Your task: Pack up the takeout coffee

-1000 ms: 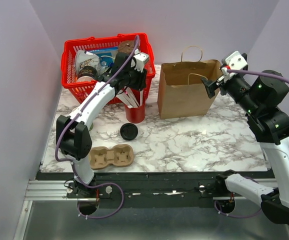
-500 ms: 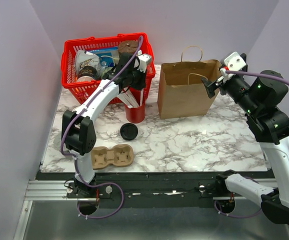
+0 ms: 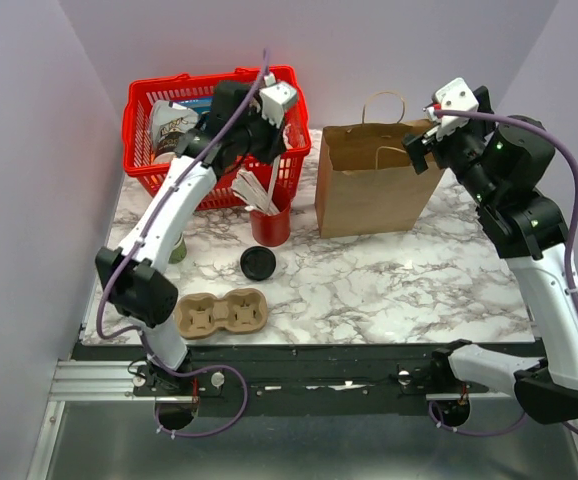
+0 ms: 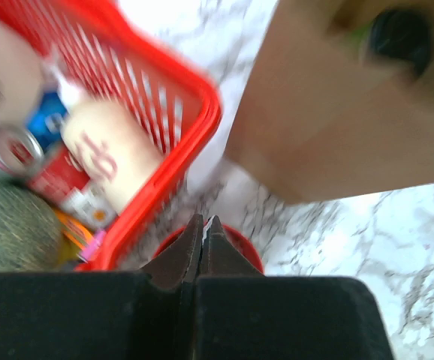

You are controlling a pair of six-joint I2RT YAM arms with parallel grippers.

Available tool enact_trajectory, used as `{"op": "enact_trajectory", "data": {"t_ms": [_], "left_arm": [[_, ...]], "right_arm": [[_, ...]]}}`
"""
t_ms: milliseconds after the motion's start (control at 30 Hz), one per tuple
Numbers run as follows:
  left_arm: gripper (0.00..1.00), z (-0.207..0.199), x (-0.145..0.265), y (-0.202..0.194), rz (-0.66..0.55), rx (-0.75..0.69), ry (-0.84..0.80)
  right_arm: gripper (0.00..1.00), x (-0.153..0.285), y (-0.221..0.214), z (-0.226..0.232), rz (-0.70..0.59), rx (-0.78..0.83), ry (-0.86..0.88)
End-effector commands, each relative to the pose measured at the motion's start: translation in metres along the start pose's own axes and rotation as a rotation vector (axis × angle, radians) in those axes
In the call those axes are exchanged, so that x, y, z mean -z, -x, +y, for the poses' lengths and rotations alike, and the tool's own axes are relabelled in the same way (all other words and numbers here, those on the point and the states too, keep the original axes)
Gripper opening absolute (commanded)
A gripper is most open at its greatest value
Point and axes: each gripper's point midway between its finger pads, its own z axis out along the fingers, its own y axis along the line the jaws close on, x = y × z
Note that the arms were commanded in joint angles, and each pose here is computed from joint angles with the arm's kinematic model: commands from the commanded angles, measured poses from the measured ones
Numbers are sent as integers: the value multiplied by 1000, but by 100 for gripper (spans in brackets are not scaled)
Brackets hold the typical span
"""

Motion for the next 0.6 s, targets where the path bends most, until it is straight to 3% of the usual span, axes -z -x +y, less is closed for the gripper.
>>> {"op": "enact_trajectory", "data": {"t_ms": [0,200,333,400,567], "left_arm": [[0,-47,96,115,-334,-143,-117],[0,-82,136,182,-565,-140,-271],[0,-100,141,209,-692,-108,-370],[0,-104,135,218,-723,-111,-385],[0,-113,87,210,-669,-75,-424]], "right_arm": [[100,3,-10,-14,64,0,-68],[100,-5,-24,-28,117,-16,-149],[100,-7,-31,-42,142,-31,-202],[100,-7,-35,-46,153,-55,-219],[100,-5,-40,-43,163,-72,-203]]}}
